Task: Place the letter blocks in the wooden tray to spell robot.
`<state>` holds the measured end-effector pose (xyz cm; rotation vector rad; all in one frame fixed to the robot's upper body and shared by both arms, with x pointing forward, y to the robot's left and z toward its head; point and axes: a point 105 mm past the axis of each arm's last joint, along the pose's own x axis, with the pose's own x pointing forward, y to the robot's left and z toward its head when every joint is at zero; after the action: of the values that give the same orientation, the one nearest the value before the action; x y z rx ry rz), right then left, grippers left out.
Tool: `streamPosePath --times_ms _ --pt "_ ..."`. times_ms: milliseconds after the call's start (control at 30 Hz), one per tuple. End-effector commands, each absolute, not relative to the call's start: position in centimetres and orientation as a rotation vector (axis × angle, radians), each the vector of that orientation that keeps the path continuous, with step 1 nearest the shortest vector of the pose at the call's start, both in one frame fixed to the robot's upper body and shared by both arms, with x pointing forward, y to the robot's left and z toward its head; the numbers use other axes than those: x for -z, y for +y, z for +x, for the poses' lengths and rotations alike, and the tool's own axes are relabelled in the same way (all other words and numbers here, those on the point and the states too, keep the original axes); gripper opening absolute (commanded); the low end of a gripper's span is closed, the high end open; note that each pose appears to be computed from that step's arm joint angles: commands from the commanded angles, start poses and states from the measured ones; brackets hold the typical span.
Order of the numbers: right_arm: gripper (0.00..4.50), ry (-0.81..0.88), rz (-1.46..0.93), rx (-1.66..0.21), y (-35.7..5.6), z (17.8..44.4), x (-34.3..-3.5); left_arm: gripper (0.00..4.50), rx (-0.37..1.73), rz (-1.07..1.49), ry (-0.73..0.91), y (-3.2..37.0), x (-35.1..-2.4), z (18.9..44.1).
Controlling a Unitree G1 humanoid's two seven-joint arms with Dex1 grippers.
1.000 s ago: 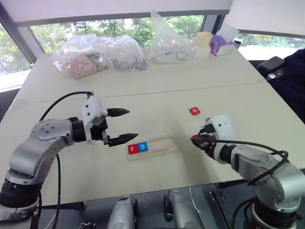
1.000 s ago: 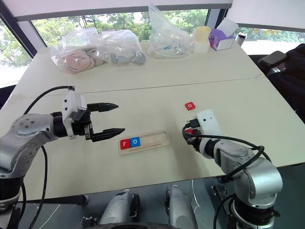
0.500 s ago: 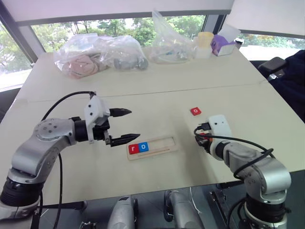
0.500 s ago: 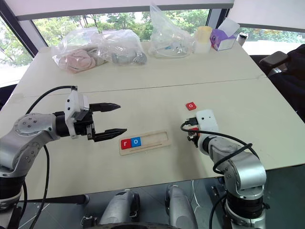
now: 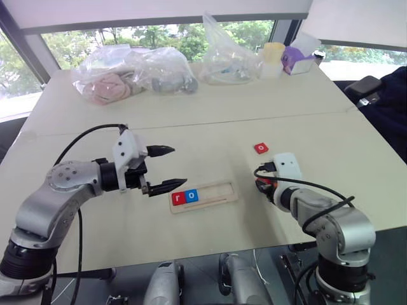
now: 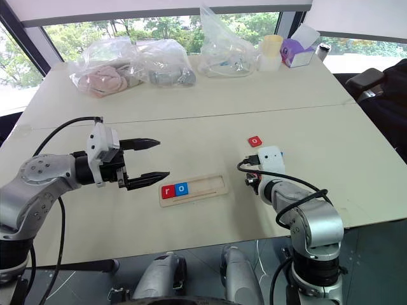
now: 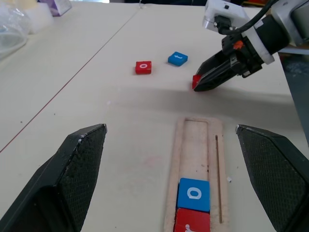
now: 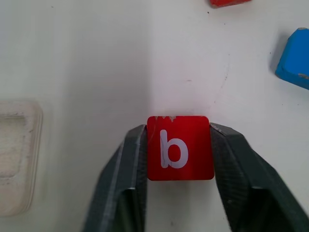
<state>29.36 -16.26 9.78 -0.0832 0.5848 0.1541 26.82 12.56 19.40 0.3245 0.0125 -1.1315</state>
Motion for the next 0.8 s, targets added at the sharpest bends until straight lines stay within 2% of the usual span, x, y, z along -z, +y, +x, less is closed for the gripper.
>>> streamPosePath --times_ms 33,67,100,267,433,533,800 --pt "3.74 0.539 -0.096 -0.176 -16.1 29.6 -10.8 4.5 1.138 0.326 -0.009 12.6 -20.3 26.2" --pt "4.33 0.531 -0.11 -0.212 -16.0 29.6 -11.3 4.5 1.147 0.322 0.004 12.6 -20.2 26.0" --pt "4.43 0.521 -0.116 -0.255 -15.7 29.5 -11.8 4.5 1.155 0.32 0.015 12.7 -20.1 25.8" --pt "4.43 0.425 -0.229 -0.561 -14.9 29.0 -16.3 4.5 1.219 0.333 0.104 13.4 -19.4 24.6" --pt "4.43 0.344 -0.395 -0.889 -14.6 27.5 -18.6 4.5 1.232 0.386 0.141 14.8 -19.4 24.3" --pt "4.43 0.345 -0.487 -1.068 -15.0 26.4 -17.9 4.5 1.223 0.405 0.136 15.2 -19.5 24.5" --pt "4.43 0.32 -0.852 -1.185 -17.8 28.2 -13.5 4.5 1.194 0.425 0.118 15.4 -19.7 24.8"
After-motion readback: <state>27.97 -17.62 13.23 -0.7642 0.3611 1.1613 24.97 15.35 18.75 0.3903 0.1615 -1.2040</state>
